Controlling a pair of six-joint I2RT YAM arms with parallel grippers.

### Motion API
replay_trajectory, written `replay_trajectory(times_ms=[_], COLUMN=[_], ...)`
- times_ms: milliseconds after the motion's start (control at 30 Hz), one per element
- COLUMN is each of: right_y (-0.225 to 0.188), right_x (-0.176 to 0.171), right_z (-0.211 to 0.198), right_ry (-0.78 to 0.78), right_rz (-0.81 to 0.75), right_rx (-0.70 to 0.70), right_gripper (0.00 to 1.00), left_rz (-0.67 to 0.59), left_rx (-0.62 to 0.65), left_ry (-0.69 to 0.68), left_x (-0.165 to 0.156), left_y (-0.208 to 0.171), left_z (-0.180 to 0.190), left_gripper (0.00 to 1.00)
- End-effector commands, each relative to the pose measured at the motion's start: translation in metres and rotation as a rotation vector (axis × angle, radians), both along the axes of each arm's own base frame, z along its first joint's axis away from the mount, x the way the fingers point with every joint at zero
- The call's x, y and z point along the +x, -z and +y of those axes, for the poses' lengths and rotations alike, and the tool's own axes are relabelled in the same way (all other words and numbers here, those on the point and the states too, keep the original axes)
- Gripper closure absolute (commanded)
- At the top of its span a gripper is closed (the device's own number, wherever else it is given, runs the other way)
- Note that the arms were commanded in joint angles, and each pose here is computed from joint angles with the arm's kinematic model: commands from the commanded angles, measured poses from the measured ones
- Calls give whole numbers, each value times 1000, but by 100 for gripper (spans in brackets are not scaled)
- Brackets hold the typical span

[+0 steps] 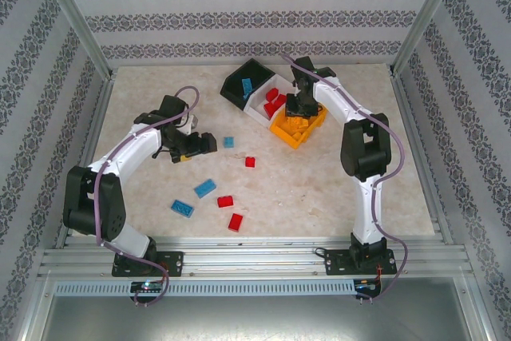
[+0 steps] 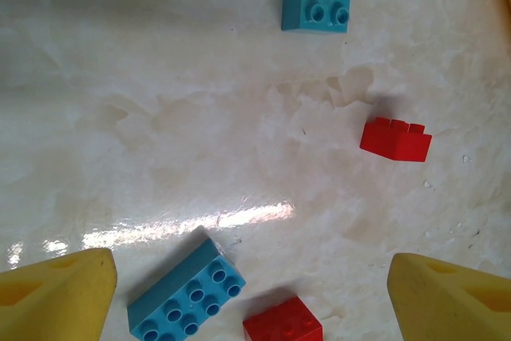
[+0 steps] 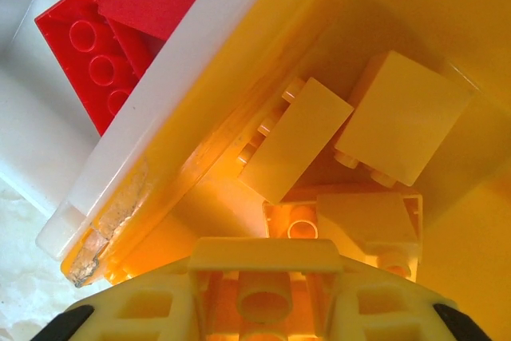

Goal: Sort the legos into containers by color

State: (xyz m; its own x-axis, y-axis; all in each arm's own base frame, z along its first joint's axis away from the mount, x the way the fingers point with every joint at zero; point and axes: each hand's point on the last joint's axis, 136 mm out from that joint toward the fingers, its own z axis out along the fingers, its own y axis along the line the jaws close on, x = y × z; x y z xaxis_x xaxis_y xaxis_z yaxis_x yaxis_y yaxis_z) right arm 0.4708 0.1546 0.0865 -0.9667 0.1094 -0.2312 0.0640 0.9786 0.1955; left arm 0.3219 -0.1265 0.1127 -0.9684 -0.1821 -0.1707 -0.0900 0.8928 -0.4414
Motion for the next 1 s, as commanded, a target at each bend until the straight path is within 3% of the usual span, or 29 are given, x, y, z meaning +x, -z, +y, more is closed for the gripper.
replay_trajectory(times_ms=[0,200,300,400,633,967], right_y=[-1,0,-6,-19,-64,-117], right_x=[9,11,14,15,7,-34], right_z=[2,-3,-7,-10,-9,-3], right_ry=[8,17,29,36,23,0], right_rz=[-8,0,-14,-41,-110,-156], right_rx=[21,-5,-28,-39,-21,73], right_gripper=[74,69,51,41,38,33], left_rz=[-20,-14,-20,-26,-43,-96], left_rx=[-4,-8,-7,-8,-36,-138], left_ry=[1,-3,3,8,7,-33], left_x=[6,5,7,9,19,47], left_y=[-5,-1,-2,-4,-5,-12], left_z=[-1,-1,-2,-2,-8,-24], left_gripper=[12,12,12,12,12,10])
